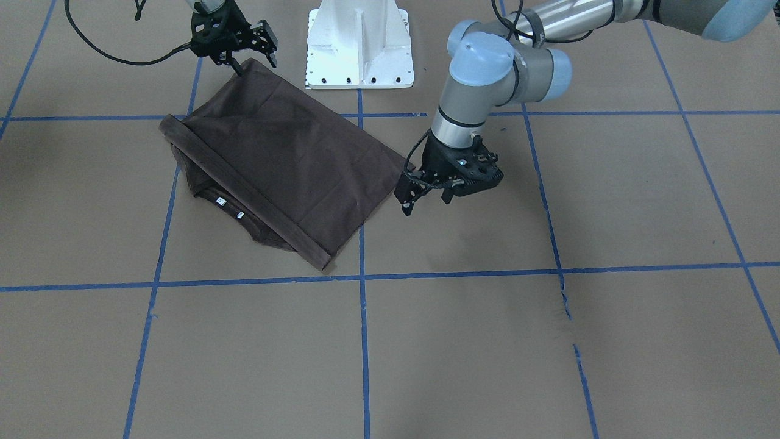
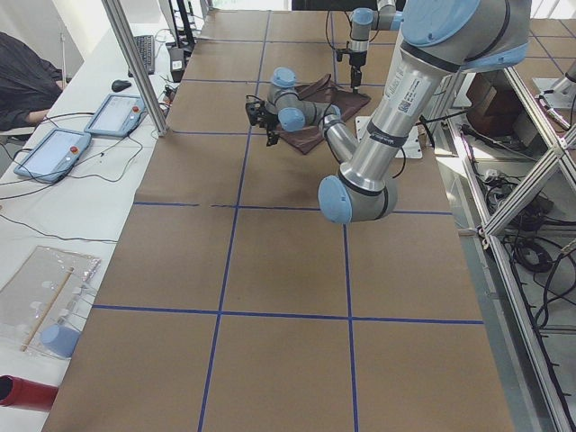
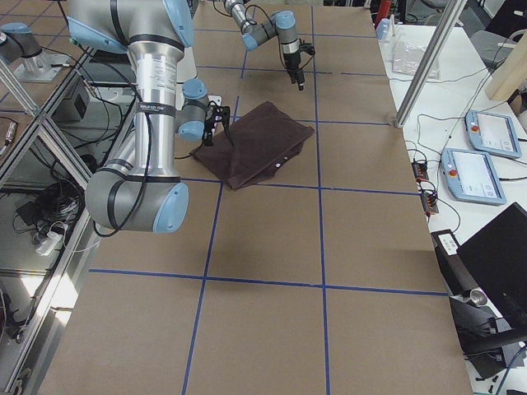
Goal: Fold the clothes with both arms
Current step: 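Lower the left gripper to the shirt corner nearest it while the right gripper holds, then grasp the shirt corner with the left gripper beside the held right corner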
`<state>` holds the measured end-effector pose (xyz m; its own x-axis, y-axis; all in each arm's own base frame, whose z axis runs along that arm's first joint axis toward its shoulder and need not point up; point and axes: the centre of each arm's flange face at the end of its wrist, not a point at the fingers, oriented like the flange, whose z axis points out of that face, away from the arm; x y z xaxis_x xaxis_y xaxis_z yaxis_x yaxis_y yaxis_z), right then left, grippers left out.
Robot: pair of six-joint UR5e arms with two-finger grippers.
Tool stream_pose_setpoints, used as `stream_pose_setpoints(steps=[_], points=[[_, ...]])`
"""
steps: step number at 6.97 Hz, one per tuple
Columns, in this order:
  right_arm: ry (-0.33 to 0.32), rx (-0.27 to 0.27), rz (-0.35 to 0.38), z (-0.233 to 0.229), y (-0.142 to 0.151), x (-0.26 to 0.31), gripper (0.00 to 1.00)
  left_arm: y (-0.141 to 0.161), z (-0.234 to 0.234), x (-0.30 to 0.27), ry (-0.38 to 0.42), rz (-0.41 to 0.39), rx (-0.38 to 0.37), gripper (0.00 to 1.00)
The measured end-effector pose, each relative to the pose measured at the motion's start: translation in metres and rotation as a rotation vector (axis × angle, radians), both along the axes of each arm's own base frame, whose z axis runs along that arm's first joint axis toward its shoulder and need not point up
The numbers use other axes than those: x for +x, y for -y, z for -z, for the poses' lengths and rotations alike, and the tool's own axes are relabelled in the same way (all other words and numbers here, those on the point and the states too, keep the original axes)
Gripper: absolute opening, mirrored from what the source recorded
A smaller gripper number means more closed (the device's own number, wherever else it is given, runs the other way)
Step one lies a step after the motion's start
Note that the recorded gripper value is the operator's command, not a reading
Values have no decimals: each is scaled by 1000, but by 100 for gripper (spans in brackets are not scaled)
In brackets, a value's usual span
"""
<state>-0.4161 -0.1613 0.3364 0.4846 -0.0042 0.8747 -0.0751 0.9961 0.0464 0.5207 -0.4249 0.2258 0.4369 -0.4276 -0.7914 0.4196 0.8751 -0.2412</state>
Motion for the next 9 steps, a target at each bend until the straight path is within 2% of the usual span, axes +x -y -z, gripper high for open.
stream_pose_setpoints(steps=[1,2,3,4,9], points=[[27,9,-62,11,22,7,100,-58,2,31,13,-8,-88,86],[49,14,-98,21,36,11,100,-103,-3,61,35,-17,-135,83],[65,17,-114,28,43,13,100,-123,-10,79,57,-19,-152,82],[78,18,-122,34,46,13,100,-126,-15,86,71,-10,-153,81],[86,19,-135,37,52,12,100,-96,-19,74,83,41,-135,78]])
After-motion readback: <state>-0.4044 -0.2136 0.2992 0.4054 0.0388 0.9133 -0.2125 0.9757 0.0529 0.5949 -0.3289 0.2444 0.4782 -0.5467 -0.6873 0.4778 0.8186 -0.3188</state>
